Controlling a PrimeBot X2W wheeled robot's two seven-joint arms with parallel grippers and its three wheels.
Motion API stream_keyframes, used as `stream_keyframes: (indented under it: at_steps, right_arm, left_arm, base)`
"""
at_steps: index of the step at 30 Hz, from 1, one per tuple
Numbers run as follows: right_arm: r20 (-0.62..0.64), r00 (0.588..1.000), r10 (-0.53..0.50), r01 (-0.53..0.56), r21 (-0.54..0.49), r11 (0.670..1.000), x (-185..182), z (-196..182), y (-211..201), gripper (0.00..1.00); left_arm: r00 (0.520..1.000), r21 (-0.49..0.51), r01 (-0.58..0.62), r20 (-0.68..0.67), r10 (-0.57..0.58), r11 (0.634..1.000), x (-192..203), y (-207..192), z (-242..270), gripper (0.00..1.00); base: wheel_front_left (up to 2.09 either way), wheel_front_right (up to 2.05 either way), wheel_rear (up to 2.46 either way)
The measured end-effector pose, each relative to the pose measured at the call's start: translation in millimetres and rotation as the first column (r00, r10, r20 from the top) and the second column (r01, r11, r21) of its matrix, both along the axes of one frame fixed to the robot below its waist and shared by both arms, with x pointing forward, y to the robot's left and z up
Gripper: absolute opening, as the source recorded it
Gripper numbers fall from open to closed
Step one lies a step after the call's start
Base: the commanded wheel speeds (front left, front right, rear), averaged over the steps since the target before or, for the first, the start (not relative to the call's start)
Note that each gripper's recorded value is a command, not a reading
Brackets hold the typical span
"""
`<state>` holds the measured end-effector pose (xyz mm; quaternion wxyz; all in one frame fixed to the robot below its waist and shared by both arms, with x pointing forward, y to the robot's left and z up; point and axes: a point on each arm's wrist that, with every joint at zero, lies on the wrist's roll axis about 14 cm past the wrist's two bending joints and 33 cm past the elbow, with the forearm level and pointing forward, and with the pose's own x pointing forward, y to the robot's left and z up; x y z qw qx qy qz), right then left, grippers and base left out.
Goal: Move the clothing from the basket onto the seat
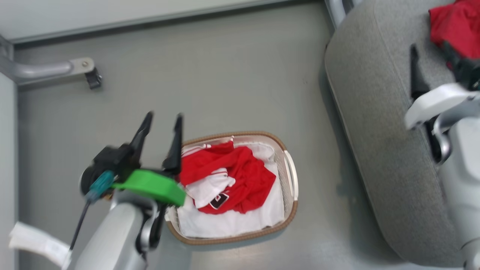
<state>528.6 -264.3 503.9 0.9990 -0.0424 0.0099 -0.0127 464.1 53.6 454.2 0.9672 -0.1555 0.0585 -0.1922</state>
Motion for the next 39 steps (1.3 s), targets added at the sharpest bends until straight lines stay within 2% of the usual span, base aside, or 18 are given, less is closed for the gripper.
stream_keyframes:
  at_steps: [5, 11, 18, 21, 26, 39]
  right_arm:
    - [0.041, 0.998, 0.056, -0.059, 0.068, 0.996, -29, 3, 42, 1.00]
    - [0.083, 0.992, 0.100, -0.110, 0.127, 0.986, -67, 5, 82, 1.00]
    - [0.095, 0.986, 0.138, -0.150, 0.138, 0.979, -108, 3, 103, 1.00]
    - [0.096, 0.984, 0.149, -0.165, 0.190, 0.968, -121, 0, 110, 1.00]
    - [0.096, 0.977, 0.192, -0.207, 0.189, 0.960, -129, 0, 125, 1.00]
    - [0.049, 0.976, 0.213, -0.219, 0.203, 0.955, -138, -15, 132, 1.00]
  left_arm:
    - [0.982, 0.017, -0.184, -0.028, 0.185, 0.983, -28, 60, -3, 1.00]
    - [0.948, 0.016, -0.315, -0.043, 0.316, 0.949, -66, 97, -4, 1.00]
    - [0.931, 0.021, -0.364, -0.010, 0.364, 0.931, -94, 112, 5, 1.00]
    - [0.922, 0.016, -0.386, -0.008, 0.387, 0.922, -102, 118, 6, 1.00]
    - [0.920, 0.015, -0.391, -0.002, 0.391, 0.920, -110, 121, 7, 1.00]
    - [0.928, 0.021, -0.373, -0.008, 0.374, 0.927, -112, 118, 3, 1.00]
  base:
    - [0.00, 0.00, 0.00]
    - [0.00, 0.00, 0.00]
    - [0.00, 0.00, 0.00]
    - [0.00, 0.00, 0.00]
    - [0.00, 0.00, 0.00]
    - [0.00, 0.00, 0.00]
